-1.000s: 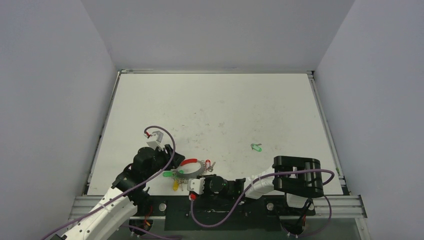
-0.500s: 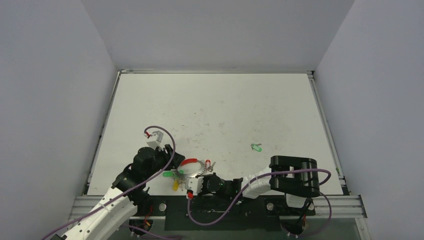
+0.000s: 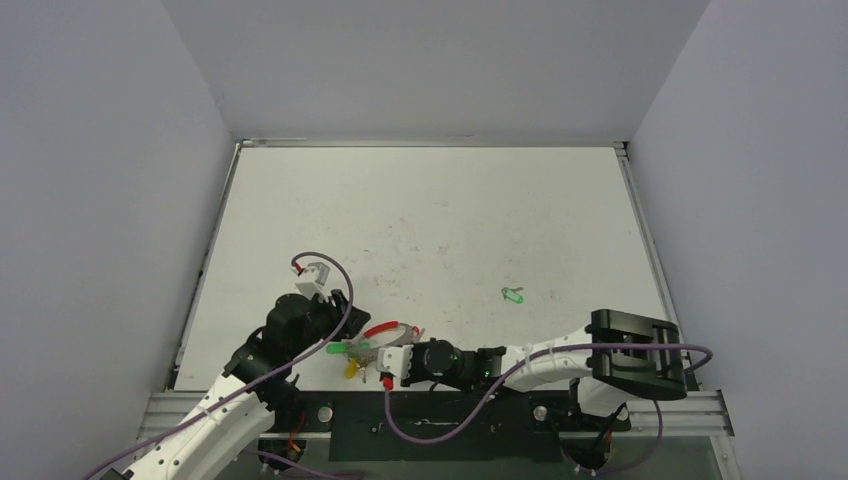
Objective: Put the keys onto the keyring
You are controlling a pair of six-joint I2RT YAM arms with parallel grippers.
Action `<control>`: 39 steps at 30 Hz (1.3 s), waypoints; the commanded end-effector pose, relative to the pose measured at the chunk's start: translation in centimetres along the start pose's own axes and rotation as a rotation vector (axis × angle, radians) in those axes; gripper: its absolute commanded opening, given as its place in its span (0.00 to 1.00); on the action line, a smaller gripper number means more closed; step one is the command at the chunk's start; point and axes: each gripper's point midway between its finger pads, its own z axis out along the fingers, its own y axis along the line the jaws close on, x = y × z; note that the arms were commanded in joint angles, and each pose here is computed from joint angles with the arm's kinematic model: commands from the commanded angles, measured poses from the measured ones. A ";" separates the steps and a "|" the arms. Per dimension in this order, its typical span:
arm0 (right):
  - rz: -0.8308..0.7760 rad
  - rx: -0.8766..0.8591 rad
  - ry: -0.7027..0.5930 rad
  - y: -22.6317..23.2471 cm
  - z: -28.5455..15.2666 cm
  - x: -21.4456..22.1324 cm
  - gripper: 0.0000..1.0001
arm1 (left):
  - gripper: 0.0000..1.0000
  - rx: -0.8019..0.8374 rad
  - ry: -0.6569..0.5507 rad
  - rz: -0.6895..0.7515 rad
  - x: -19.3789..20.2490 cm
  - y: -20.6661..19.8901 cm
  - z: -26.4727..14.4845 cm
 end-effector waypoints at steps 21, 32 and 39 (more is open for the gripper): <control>0.353 -0.160 -0.438 -8.8 -10.1 -8.3 0.00 | 0.43 0.730 -0.370 0.611 -5.4 -13.1 -4.5; 0.652 -0.169 -0.437 -9.9 -8.3 -6.4 0.00 | 0.42 0.811 -0.376 0.652 -3.5 -13.4 -4.5; 0.712 -0.180 -0.501 -9.4 -8.2 -5.7 0.00 | 0.42 0.853 -0.329 0.704 -1.0 -14.0 -3.5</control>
